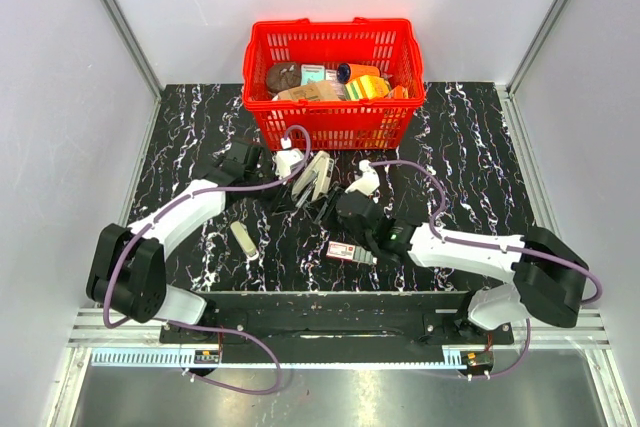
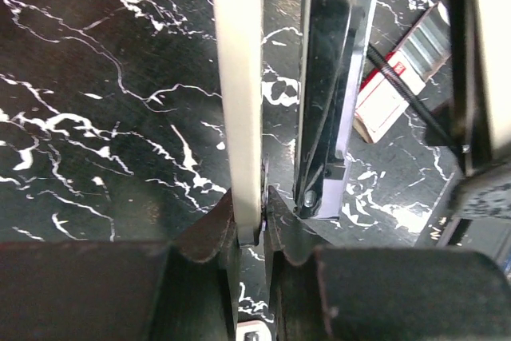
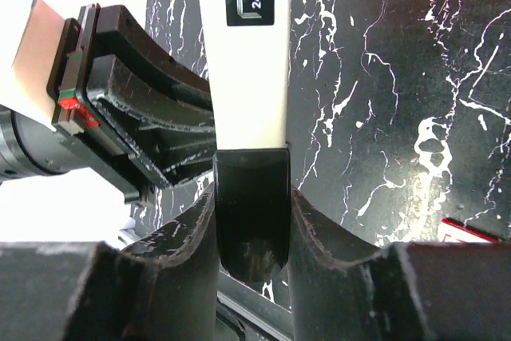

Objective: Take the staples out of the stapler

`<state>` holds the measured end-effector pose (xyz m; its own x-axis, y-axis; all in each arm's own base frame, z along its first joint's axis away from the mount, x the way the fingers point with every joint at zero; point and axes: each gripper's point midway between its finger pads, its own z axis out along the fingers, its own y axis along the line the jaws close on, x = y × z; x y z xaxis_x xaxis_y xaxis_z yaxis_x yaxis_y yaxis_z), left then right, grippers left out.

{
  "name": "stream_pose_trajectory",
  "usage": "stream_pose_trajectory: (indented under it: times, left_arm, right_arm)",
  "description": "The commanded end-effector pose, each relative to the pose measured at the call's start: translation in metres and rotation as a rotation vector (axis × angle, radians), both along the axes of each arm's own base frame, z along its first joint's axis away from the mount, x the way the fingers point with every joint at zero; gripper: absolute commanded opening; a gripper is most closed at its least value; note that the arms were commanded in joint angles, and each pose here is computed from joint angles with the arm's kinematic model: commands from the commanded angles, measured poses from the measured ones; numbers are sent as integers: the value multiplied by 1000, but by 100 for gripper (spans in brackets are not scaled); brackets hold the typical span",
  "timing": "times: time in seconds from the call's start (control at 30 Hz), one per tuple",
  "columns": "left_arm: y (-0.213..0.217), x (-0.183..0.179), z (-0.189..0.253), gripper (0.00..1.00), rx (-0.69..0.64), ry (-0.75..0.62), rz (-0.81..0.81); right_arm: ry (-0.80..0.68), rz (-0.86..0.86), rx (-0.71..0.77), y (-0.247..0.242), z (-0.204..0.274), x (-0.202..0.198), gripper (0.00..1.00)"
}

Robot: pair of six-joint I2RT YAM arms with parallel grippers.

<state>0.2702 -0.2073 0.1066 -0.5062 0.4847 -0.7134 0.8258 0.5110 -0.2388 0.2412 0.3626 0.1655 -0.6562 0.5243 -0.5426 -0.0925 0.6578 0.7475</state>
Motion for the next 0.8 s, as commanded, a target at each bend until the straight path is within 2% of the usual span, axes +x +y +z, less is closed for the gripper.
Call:
stream_pose_trajectory:
  times: [0.0,0.3,0.5,0.77]
  left_arm:
    - [5,39,31,3,35,-274,12]
    - [19,67,20,2,179,-404,13]
    - [26,82,16,2,288,-540,9]
    - [34,92,7,0,445,-702,-24]
  right_arm:
    - [-76,85,-70,-10,12,-12,0]
    - [-99,155,-219,-45,-12,-16,0]
    - [-90,176,-296,-63,-27,-12,0]
    - [-54,180,-346,-82,-41,-12,0]
